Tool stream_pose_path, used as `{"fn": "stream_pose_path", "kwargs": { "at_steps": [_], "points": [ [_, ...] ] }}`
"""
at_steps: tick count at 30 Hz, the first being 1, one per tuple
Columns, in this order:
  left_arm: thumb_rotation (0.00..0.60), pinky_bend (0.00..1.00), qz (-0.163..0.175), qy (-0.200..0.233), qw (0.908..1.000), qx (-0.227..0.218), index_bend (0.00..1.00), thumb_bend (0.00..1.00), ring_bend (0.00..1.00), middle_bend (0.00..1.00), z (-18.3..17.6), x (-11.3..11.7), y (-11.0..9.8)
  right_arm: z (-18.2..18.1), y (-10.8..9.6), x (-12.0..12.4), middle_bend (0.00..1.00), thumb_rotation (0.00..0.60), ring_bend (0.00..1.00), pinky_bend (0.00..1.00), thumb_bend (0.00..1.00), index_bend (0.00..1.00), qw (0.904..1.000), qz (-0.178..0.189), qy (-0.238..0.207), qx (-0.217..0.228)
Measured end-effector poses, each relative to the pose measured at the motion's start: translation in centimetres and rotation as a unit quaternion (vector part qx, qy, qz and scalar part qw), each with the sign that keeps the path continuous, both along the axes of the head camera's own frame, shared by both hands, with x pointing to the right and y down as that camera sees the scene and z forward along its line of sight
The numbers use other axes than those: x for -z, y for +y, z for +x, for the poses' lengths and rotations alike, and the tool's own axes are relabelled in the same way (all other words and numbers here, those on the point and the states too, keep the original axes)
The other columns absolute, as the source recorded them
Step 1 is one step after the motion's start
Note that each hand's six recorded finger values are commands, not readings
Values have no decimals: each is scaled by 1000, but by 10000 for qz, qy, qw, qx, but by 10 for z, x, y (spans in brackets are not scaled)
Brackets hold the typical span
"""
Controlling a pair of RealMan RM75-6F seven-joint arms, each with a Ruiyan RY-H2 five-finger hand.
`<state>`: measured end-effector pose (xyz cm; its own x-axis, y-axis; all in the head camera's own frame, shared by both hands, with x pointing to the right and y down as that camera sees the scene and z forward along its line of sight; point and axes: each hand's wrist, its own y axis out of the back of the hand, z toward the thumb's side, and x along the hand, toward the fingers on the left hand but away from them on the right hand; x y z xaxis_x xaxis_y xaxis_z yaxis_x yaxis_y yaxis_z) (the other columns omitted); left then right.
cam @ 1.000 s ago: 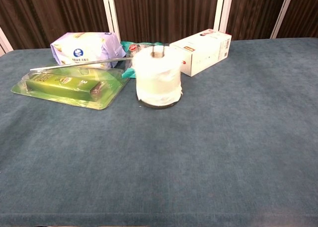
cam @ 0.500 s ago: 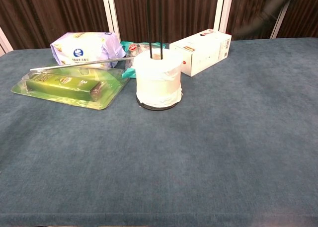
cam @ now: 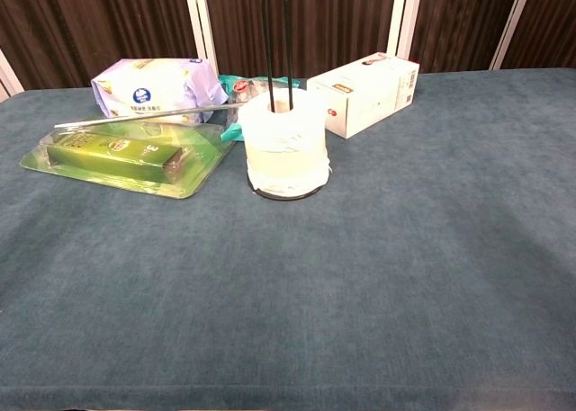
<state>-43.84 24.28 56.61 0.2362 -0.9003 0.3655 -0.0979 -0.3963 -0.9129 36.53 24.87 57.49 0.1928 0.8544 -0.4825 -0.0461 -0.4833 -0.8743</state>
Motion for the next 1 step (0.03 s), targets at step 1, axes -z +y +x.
{"fn": "stream_pose_path", "kwargs": {
  "at_steps": [1],
  "points": [
    [600, 72, 5, -12, 10000, 2, 0, 463, 22, 62, 0, 0, 0, 1, 1, 1, 0, 600, 0, 0, 178, 0, 10000, 48, 30, -31]
  ]
}}
